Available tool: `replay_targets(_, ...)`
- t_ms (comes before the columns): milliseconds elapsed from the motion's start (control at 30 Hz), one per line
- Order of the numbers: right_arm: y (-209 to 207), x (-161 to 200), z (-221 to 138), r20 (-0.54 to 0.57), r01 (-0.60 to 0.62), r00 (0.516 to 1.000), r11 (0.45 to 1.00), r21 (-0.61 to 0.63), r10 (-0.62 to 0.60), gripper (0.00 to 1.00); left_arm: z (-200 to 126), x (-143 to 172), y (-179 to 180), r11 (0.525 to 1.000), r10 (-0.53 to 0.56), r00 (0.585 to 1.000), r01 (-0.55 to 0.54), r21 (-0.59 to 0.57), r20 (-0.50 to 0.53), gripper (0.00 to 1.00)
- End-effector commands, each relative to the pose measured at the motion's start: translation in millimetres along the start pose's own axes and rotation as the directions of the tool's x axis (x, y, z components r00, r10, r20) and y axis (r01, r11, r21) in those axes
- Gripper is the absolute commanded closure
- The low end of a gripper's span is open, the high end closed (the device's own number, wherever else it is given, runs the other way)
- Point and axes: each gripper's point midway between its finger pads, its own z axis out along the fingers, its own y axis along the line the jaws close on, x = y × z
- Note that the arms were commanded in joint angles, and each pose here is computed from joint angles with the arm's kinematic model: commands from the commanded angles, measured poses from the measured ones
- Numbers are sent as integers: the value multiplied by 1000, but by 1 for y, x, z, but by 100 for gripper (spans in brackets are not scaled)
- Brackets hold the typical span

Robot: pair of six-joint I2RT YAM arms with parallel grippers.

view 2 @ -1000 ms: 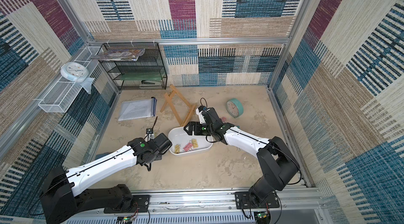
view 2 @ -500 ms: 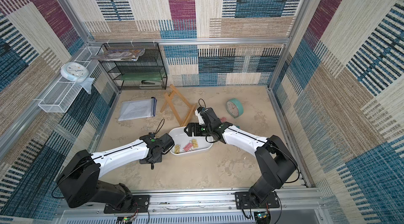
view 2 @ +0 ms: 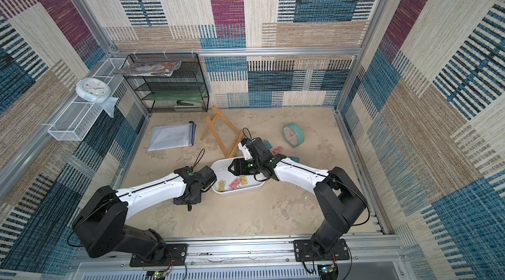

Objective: Take out the binder clips from the storage box
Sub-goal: Place the binder clip at the center of the board, then pick up the binder clip from the storage box.

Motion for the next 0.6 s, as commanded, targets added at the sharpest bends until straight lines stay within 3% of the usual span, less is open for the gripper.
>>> replay_targets(0,10,6,11,-50,14,999,999,-33,-15,39,-9,-3,2,999,-21,1000,21,29,18,60)
replay_targets(100,9,15,25,-103,25,994,1000,-4,-26,48,-20,-5,3,995,-58,997,55,84,42,58)
replay_targets(300,-2,27,46,-163,22,987,995,98,-6,51,-48,-18,4,967,-137,982,104,232,131,59)
replay_targets(433,-1,36,60,-215,17,977,995,101,5,53,-71,-29,-10,903,-205,960,111,414,190,56)
replay_targets(567,-1,46,70,-259,21,966,993,113,9,61,-93,-39,-29,802,-282,935,106,588,217,52)
